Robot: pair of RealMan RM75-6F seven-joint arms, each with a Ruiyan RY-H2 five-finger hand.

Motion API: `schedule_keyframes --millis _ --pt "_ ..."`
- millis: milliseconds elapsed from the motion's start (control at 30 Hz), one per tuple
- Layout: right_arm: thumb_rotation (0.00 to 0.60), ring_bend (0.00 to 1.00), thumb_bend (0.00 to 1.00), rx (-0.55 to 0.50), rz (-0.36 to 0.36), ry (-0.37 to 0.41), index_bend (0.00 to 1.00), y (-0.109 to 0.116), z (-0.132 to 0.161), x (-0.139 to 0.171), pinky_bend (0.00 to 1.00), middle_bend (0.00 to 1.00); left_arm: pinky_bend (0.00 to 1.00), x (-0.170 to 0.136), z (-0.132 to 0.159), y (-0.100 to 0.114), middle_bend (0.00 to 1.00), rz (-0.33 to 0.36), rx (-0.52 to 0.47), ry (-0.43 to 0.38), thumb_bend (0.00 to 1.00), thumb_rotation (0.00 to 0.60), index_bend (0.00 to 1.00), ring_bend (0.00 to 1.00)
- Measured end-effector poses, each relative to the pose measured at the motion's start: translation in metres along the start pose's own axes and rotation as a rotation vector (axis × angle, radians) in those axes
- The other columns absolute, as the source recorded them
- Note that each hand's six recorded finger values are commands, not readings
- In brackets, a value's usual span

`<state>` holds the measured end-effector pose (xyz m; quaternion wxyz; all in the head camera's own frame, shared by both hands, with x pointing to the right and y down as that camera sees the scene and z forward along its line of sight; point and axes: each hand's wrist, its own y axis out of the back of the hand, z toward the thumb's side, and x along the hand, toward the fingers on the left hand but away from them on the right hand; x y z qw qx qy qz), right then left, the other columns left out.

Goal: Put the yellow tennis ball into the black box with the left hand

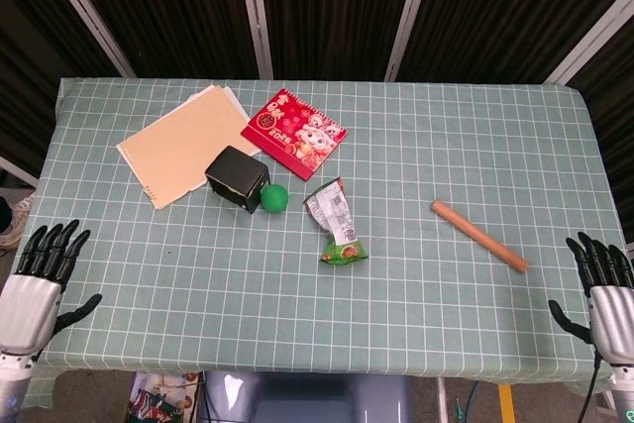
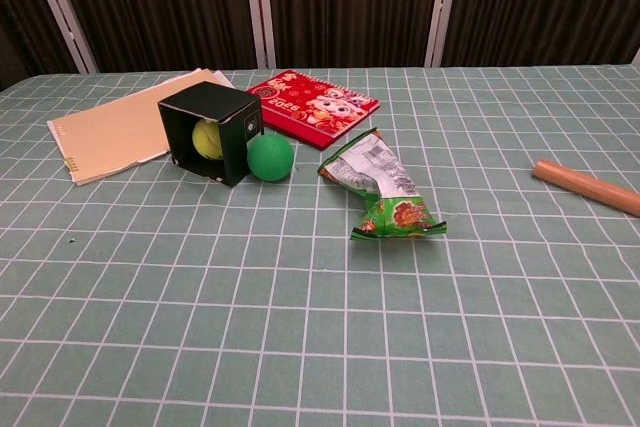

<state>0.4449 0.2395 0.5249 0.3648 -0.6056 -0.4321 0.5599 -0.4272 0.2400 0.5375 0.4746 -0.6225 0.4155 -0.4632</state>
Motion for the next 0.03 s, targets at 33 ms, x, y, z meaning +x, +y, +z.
schedule_keyframes --millis 33 --pt "0.6 0.0 0.32 0.002 -0.002 0.002 0.0 0.0003 0.0009 0.0006 0.0 0.0 0.0 -0.0023 -0.0013 0.001 0.0 0.002 0.006 -0.001 0.1 0.6 0.0 0.0"
